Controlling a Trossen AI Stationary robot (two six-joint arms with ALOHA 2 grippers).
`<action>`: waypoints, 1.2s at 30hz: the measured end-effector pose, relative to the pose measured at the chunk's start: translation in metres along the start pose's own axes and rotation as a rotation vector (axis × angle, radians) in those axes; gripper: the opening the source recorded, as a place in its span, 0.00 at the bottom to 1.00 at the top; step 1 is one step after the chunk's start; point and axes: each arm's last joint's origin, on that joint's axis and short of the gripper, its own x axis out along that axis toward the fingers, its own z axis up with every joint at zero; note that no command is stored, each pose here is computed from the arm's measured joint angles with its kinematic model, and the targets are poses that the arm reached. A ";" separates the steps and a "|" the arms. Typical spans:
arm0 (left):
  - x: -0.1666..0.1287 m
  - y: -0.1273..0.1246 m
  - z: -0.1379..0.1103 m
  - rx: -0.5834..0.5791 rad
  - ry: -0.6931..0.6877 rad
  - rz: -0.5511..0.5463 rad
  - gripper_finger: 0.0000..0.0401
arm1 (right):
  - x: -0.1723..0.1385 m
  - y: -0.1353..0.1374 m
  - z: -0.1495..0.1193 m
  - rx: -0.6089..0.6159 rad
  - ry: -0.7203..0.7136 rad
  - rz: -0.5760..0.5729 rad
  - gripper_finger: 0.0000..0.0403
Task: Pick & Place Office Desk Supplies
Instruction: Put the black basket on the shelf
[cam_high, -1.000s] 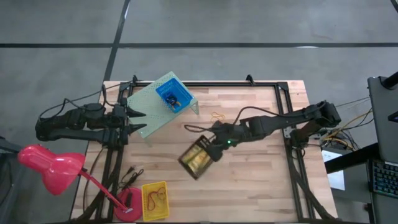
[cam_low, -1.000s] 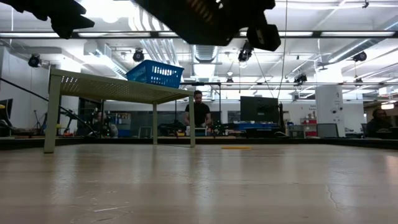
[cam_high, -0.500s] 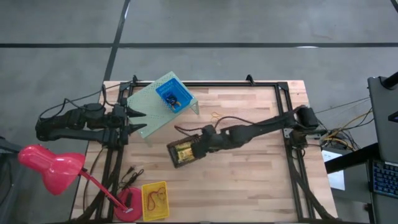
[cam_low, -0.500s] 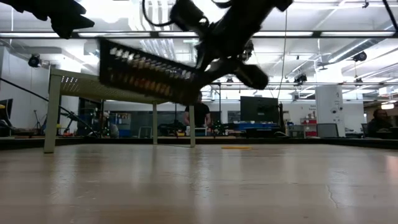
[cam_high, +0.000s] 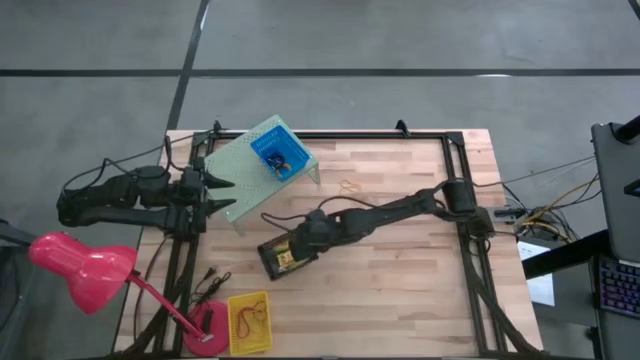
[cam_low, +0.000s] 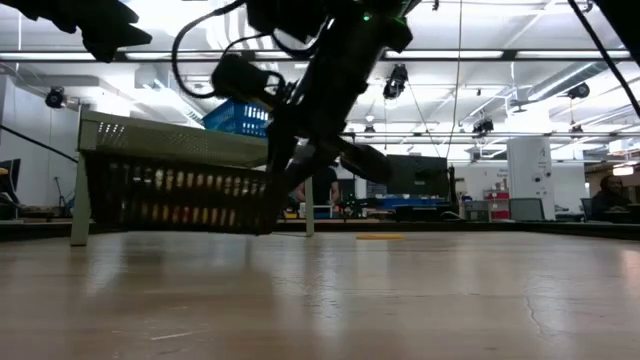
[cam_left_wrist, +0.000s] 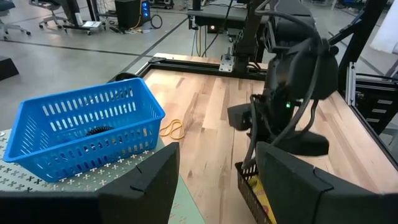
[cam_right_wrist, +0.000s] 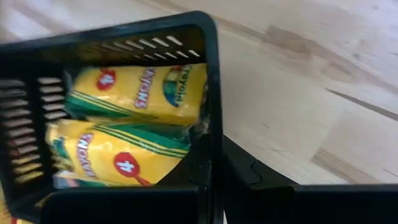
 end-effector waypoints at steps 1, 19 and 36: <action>0.000 0.000 0.000 0.000 0.001 0.000 0.54 | 0.002 0.001 0.000 0.007 0.001 -0.004 0.03; 0.000 0.000 0.000 0.000 0.000 0.000 0.54 | 0.009 0.007 0.001 -0.003 0.009 -0.009 0.04; 0.000 0.000 0.000 0.000 0.000 0.000 0.54 | 0.009 0.007 0.001 0.008 0.009 -0.008 0.24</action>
